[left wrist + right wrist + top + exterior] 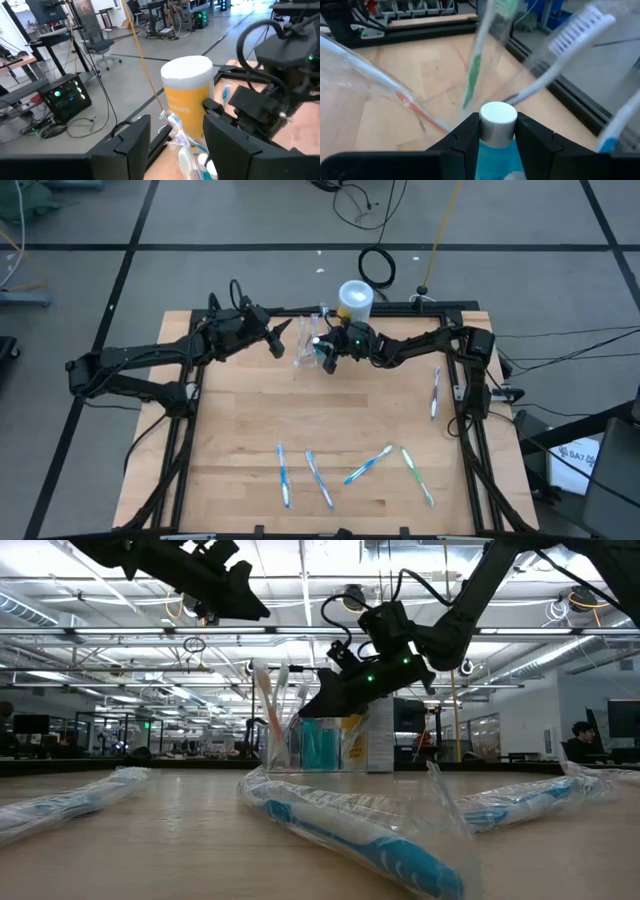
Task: Pick & Place toothbrushing station
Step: Put the blue mouthwash into the middle section of the transparent organizer, then put the violet toothbrush into the right section of the transparent organizer
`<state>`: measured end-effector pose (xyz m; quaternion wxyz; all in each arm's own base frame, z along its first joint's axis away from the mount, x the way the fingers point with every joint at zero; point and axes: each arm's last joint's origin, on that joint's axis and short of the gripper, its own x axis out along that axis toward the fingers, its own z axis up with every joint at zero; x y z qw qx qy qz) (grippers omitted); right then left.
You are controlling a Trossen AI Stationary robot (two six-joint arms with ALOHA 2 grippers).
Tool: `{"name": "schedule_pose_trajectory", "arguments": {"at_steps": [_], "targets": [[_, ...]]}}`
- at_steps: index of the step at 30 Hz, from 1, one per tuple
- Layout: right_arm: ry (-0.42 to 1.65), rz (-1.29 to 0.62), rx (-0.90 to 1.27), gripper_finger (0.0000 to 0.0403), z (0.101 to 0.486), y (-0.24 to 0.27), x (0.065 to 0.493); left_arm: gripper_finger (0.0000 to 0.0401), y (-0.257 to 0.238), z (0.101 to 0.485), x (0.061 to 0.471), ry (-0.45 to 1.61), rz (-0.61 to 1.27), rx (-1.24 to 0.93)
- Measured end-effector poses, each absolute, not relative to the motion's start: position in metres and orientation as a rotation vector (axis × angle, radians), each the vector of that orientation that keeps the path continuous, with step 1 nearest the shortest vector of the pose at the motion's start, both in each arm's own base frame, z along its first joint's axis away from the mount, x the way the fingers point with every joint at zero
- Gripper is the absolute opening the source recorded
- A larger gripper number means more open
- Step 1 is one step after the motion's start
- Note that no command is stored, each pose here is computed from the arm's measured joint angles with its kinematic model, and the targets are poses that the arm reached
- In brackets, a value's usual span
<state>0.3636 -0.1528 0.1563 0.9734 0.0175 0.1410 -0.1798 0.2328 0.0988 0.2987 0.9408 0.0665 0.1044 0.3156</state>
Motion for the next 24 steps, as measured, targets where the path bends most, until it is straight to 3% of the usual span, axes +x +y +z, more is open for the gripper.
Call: {"name": "schedule_pose_trajectory", "arguments": {"at_steps": [12,24], "targets": [[0.274,-0.363,0.023,0.0188,0.158,-0.152,0.364,0.0189,0.099,0.298,0.233,0.220,0.642,0.135],[0.219,-0.310,-0.005,0.0199,0.186,-0.131,0.366,0.0189,0.099,0.297,0.233,0.229,0.642,0.135]]}}
